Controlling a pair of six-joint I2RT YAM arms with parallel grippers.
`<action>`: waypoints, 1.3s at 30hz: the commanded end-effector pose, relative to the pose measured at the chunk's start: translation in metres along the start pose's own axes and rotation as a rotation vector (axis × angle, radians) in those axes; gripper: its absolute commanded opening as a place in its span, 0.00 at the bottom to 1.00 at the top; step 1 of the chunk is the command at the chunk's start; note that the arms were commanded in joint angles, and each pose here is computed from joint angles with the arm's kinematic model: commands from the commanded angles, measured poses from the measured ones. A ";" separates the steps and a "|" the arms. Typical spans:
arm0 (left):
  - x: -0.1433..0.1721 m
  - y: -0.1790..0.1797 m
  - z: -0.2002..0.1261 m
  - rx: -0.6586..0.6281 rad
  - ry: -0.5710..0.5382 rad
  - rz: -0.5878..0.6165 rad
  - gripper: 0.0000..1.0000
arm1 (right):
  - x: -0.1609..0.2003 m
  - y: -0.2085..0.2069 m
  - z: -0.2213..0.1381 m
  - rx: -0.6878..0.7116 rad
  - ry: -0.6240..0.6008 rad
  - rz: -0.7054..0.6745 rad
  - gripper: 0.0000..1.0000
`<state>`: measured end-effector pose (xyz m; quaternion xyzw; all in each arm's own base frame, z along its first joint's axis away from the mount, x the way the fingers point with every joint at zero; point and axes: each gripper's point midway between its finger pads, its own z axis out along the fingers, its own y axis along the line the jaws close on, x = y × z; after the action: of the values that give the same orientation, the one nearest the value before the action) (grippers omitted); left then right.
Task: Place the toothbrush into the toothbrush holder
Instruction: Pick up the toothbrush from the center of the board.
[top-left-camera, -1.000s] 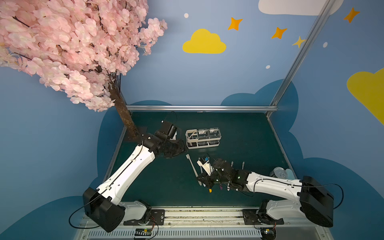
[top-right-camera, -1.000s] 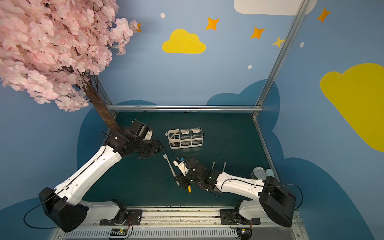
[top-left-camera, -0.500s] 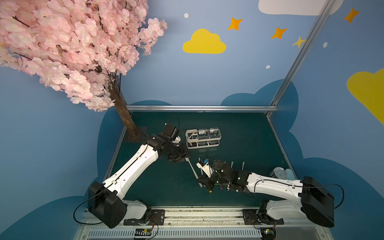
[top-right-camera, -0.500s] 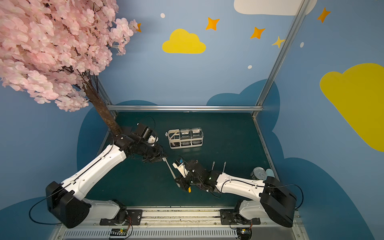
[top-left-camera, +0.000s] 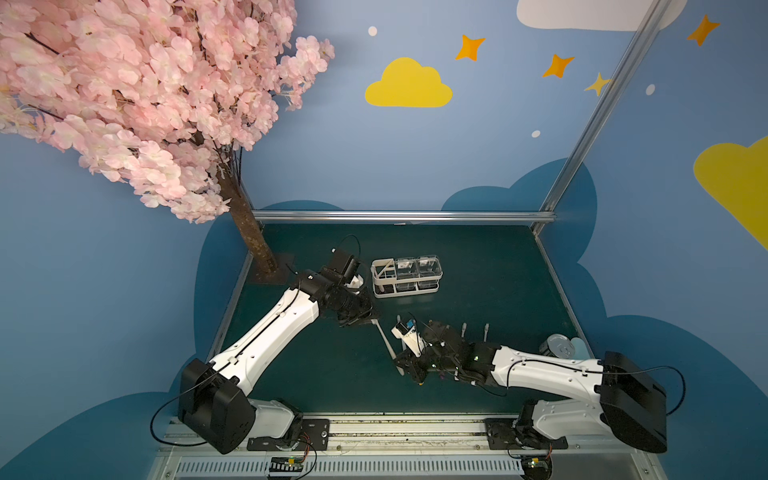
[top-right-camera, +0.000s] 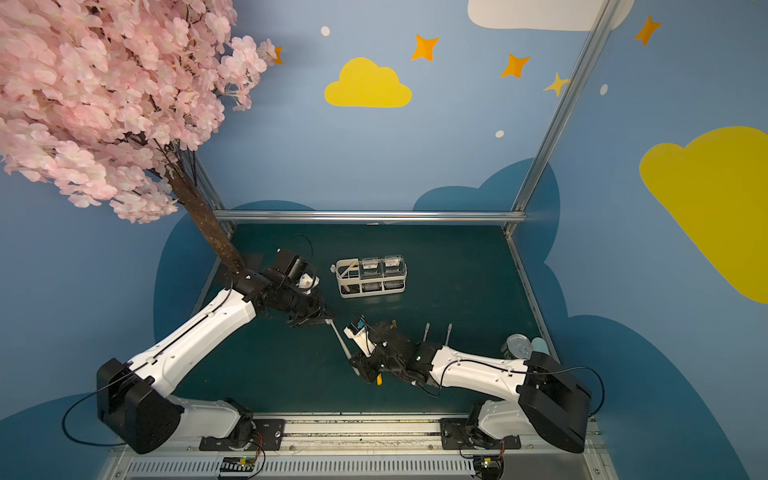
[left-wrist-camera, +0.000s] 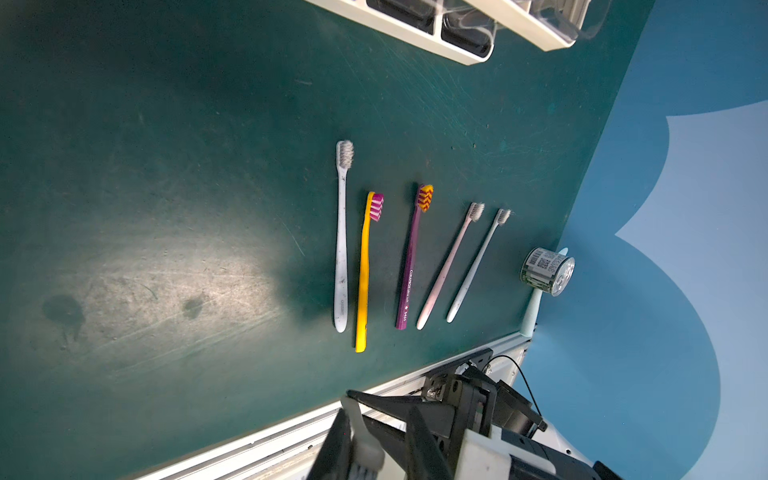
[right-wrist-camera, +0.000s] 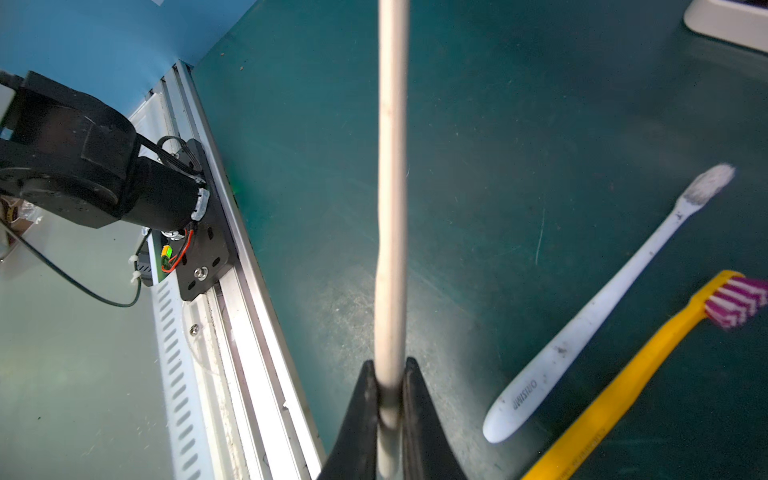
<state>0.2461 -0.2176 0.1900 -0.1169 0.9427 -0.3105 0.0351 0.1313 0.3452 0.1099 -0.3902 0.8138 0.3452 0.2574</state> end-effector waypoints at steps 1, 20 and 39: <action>0.001 0.003 0.002 0.002 0.012 -0.001 0.23 | -0.008 0.003 0.001 0.005 -0.020 -0.012 0.00; 0.005 0.004 0.010 0.024 0.068 -0.023 0.11 | -0.014 0.006 -0.003 0.000 -0.053 -0.010 0.00; -0.012 0.010 0.002 -0.046 -0.007 0.045 0.02 | -0.016 -0.002 -0.020 0.058 -0.082 -0.007 0.38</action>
<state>0.2495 -0.2121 0.1783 -0.1144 0.9458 -0.3030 0.0250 0.1381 0.3410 0.1286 -0.3723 0.8120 0.3423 0.2915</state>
